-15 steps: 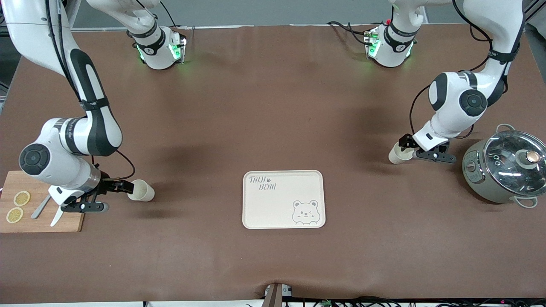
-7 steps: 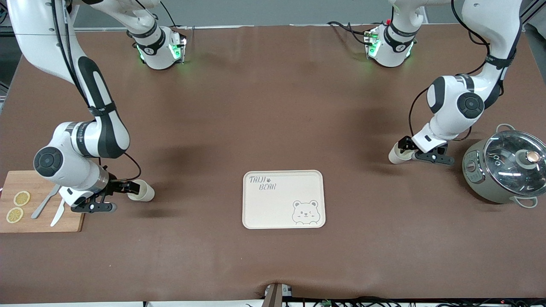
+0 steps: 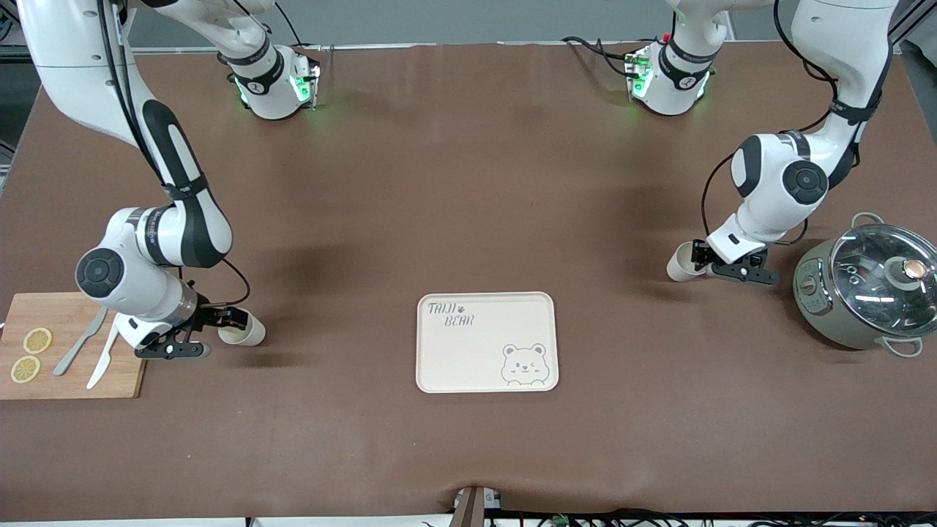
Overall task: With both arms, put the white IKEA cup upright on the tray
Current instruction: 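Lower both grippers around the white cups and close them on the rims, then carry both white cups toward the bear tray with both grippers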
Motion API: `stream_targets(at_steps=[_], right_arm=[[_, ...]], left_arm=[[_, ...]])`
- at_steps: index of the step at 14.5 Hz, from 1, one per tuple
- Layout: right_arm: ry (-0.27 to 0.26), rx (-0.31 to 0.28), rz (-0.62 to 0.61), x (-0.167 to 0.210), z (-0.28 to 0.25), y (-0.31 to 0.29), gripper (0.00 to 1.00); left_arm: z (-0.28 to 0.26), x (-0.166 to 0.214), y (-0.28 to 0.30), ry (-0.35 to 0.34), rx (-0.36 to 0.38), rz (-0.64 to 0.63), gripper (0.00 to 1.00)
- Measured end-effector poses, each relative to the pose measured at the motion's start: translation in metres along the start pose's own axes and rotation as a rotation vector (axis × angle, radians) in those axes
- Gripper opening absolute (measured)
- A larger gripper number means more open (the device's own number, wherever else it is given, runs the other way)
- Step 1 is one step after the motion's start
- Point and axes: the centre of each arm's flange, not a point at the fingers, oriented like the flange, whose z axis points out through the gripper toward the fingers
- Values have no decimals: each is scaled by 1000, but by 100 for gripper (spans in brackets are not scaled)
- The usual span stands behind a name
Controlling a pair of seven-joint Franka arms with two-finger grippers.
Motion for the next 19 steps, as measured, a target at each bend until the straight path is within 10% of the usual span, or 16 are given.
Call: stream_targets(at_steps=[4,13,19], right_arm=[[13,5,-11,-4,6,-7,100],[15,13,-31,-4,6,-17,7],[4,31,-49,6,-8,-35,3]], left_arm=[[-2,2,0,11,2,1,5],[-53,59,33,22,-14,-117,5],[-82,91,104,31,-46,-210,5]])
